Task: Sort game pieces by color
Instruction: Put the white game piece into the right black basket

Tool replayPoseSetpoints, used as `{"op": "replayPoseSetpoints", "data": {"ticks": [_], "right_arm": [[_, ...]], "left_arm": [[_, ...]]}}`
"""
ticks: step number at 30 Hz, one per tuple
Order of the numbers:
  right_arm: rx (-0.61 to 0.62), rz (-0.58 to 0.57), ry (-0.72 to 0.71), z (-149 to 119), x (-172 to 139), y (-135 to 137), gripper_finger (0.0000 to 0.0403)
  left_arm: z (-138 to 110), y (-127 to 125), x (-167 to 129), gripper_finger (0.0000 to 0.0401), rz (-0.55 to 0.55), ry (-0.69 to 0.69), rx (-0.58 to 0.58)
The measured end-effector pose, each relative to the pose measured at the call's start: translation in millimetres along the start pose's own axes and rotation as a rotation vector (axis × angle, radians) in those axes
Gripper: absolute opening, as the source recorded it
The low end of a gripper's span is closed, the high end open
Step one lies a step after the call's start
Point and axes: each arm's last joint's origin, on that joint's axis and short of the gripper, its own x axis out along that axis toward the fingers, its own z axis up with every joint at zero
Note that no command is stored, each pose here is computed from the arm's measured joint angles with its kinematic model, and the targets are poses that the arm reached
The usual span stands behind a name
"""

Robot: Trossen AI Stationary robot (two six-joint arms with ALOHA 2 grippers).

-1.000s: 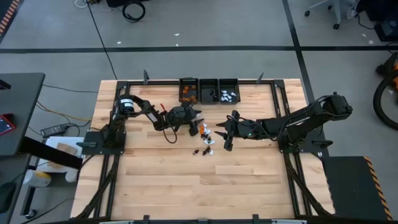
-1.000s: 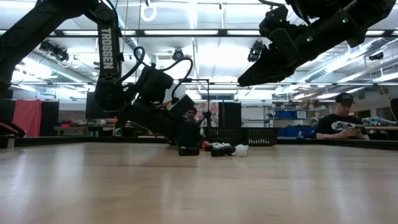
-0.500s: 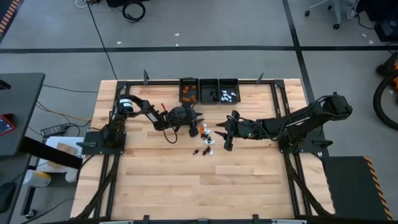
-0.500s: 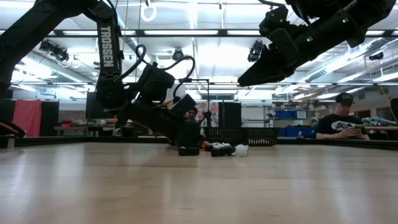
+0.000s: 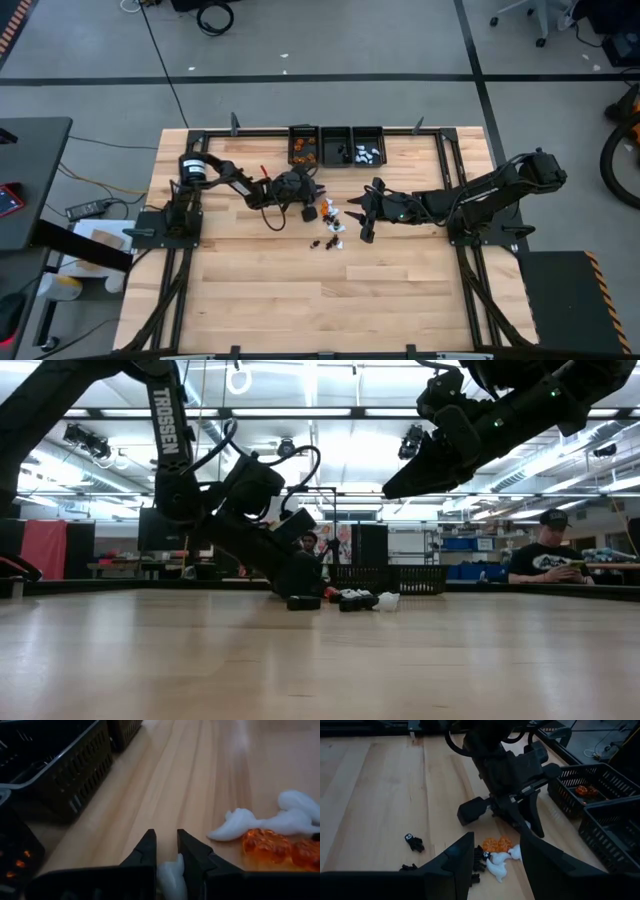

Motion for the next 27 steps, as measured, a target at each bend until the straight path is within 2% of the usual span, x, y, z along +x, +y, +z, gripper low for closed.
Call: {"op": "replayPoseSetpoints", "data": {"ticks": [12, 21, 27], "right_arm": [[0.011, -0.002, -0.002, 0.1, -0.6, 1.2, 0.0165], [0.018, -0.071, 0.006, -0.9, -1.5, -1.2, 0.0165], [0.12, -0.187, 0.031, 1.2, -17.1, -10.6, 0.0165]], "left_arm": [[15.9, -8.1, -16.7, 0.004, -0.064, 0.07, 0.017], [46.6, -6.2, -17.1, 0.004, -0.17, -0.054, 0.002], [73.6, 0.9, -6.2, 0.004, -0.235, -0.097, 0.01]]}}
